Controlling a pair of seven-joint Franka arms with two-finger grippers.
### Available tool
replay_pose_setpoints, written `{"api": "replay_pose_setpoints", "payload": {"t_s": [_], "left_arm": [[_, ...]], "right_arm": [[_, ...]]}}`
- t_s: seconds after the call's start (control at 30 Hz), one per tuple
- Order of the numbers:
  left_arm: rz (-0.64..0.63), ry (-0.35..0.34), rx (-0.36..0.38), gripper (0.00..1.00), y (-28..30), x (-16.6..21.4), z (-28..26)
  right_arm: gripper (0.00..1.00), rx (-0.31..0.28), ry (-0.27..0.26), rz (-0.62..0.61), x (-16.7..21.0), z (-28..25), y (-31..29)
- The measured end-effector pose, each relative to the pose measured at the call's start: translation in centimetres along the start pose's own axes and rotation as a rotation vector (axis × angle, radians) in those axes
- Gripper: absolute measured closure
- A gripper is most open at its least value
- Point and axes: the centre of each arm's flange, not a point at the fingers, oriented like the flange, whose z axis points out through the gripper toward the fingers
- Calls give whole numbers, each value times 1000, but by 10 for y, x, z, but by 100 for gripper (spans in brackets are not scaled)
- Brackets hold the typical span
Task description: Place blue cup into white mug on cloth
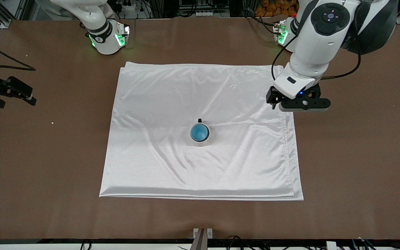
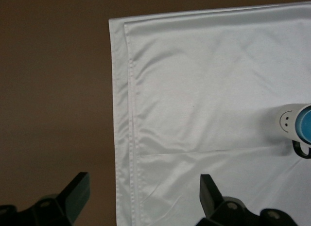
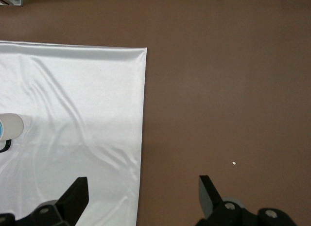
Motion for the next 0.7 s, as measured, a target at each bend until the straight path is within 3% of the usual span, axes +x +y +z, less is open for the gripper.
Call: {"api": "replay_pose_setpoints", "payload": {"t_s": [0.13,0.4,0.7], "left_arm": [[12,5,8,0,-34,-2,-6],[0,14,-27,0,-87,-3,-22],[4,25,-58,0,-109,1,-42]], "right_arm": [[0,0,-7,-2,-1,2,0],[0,2,-79,-22,-8,12,0],[0,4,-104,-36,-13,13,-2]]}}
